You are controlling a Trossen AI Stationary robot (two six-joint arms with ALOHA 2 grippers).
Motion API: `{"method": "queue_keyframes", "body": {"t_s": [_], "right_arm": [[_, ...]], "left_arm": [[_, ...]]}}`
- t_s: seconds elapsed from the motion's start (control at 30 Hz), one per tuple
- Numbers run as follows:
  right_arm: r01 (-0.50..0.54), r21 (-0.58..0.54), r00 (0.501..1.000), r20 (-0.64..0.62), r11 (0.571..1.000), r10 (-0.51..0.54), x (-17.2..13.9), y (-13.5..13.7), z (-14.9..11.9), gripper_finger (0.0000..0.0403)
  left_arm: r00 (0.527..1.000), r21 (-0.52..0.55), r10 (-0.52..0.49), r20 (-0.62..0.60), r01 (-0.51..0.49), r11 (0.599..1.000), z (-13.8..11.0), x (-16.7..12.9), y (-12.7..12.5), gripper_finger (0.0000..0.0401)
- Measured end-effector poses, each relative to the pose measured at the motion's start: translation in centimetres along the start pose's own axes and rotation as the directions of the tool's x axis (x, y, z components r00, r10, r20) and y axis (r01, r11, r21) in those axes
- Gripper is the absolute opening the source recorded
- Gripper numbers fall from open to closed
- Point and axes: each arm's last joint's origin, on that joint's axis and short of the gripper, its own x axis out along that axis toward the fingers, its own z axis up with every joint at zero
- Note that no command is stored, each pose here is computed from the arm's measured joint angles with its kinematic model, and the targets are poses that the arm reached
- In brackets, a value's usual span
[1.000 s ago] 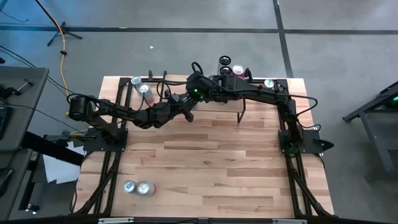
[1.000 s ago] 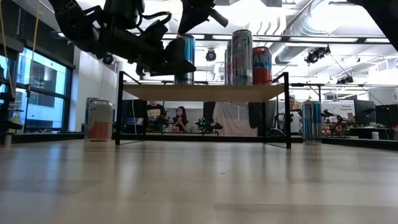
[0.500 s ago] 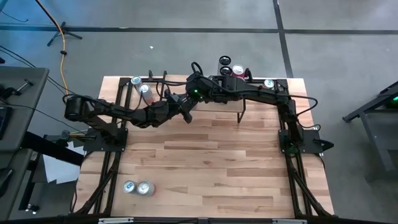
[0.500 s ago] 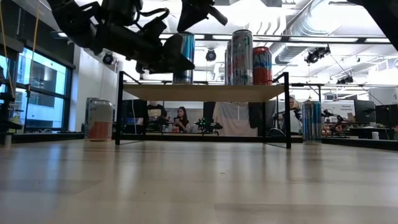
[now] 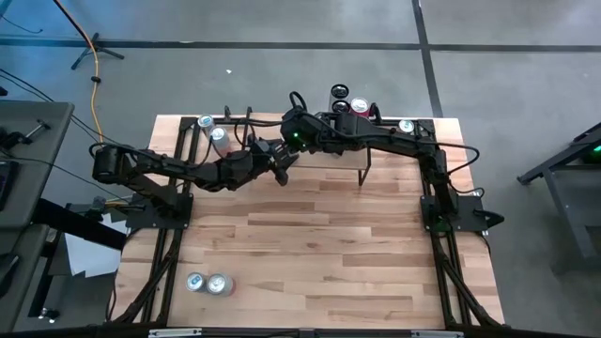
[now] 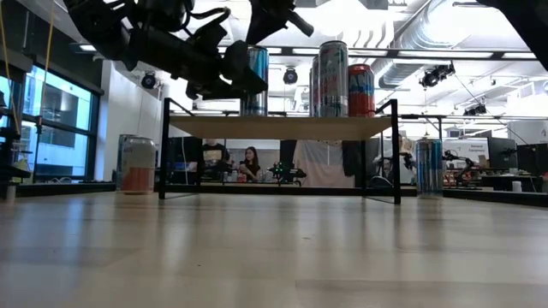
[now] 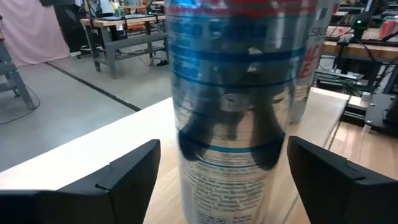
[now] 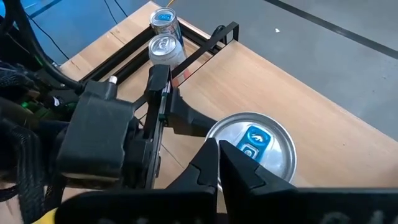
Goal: Place canned beverage on shelf
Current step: Put the bottom right blue soda can on the shelf
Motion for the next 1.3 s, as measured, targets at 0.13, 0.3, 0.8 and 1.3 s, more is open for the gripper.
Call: {"method": "queue_keyframes", "body": {"t_s": [0.13,0.3,0.8,1.3], "right_arm": [[0.001,0.001,1.000,0.001,1.000,-0.001,0.0,0.0,0.0,0.0000],[0.002,0.002,1.000,0.004,1.000,-0.002,0.0,-0.1,0.1,0.0000],[0.012,-0.021,1.000,0.010,1.000,-0.012,0.0,-0.5,0.4,0.0000],[0.021,-0.039,1.000,0.010,0.999,-0.021,0.2,-0.9,0.6,0.0000]], "left_arm": [[1.000,0.001,-0.009,-0.001,0.009,1.000,0.0,0.0,0.0,0.0315],[1.000,0.015,-0.008,-0.010,0.008,1.000,0.2,-0.2,0.1,0.0320],[0.984,-0.129,-0.132,-0.117,0.117,0.985,3.8,-6.7,1.4,0.0320],[0.895,-0.176,-0.445,-0.017,0.436,0.883,6.1,-17.2,-1.2,0.0319]]}}
